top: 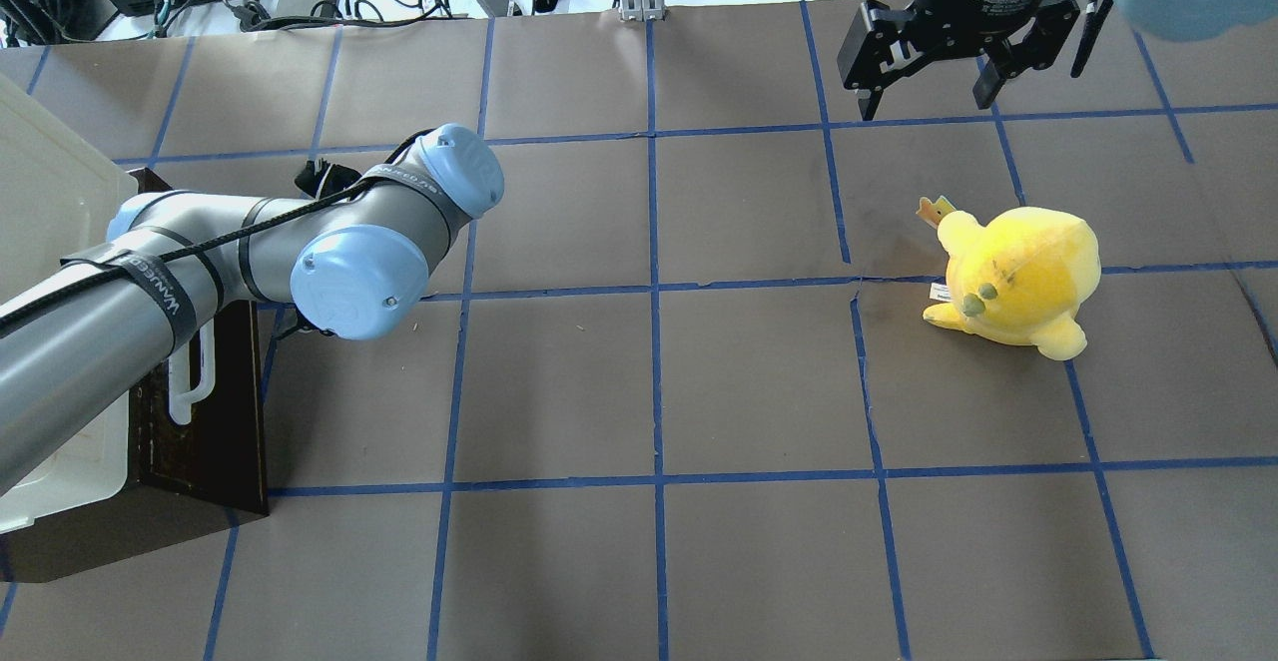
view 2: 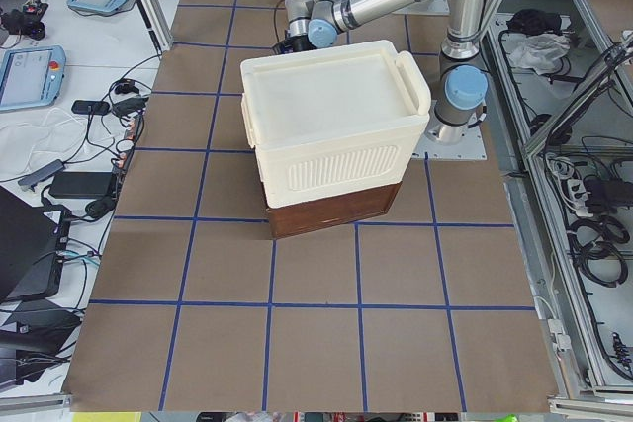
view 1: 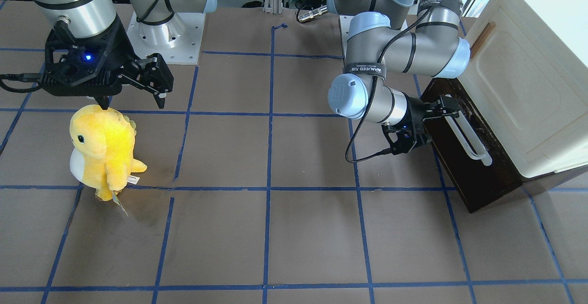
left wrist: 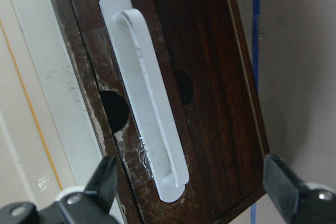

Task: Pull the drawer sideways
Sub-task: 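Lower the left gripper around the white handle of the wooden drawer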

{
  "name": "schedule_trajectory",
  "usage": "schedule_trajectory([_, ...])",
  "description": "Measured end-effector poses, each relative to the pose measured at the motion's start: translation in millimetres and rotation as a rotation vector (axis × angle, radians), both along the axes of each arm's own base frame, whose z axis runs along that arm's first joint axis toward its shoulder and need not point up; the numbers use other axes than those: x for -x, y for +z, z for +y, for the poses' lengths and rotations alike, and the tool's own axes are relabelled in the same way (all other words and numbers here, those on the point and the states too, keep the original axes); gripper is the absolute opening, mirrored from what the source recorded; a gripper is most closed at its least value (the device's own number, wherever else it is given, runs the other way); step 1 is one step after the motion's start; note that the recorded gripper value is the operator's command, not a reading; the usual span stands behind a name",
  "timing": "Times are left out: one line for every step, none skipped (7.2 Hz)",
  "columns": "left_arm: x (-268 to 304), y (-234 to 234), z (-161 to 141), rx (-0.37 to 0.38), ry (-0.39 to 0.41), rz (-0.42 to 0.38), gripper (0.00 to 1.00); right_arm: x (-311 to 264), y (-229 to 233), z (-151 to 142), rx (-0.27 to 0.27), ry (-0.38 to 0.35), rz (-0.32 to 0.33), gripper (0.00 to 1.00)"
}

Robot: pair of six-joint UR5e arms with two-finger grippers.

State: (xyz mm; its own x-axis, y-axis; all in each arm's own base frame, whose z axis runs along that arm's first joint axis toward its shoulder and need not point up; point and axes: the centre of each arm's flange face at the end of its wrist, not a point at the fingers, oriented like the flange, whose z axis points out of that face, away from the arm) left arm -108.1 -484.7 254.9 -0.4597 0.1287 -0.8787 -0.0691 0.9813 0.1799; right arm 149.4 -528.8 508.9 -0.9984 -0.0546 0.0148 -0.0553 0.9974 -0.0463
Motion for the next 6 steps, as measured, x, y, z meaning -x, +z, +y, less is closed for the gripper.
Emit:
schedule_trajectory([-3, -6, -4, -0.013, -0.020, -0.041, 0.96, 0, 0, 0, 0.000, 0.000, 0.000, 1.00])
schedule_trajectory([-4, -12, -8, -0.026, -0.033, -0.064, 0.92, 0, 0, 0, 0.000, 0.000, 0.000, 1.00])
schedule_trajectory([-5, -19, -10, -0.039, -0.046, -0.087, 0.91, 0, 0, 0, 0.000, 0.000, 0.000, 1.00])
schedule_trajectory([-7, -25, -12, -0.052, -0.054, -0.104, 0.91, 0, 0, 0, 0.000, 0.000, 0.000, 1.00])
schedule_trajectory([-11, -28, -14, -0.059, -0.052, -0.113, 0.92, 0, 0, 0, 0.000, 0.000, 0.000, 1.00])
schedule_trajectory([-21, -30, -15, -0.065, -0.036, -0.118, 0.92, 0, 0, 0, 0.000, 0.000, 0.000, 1.00])
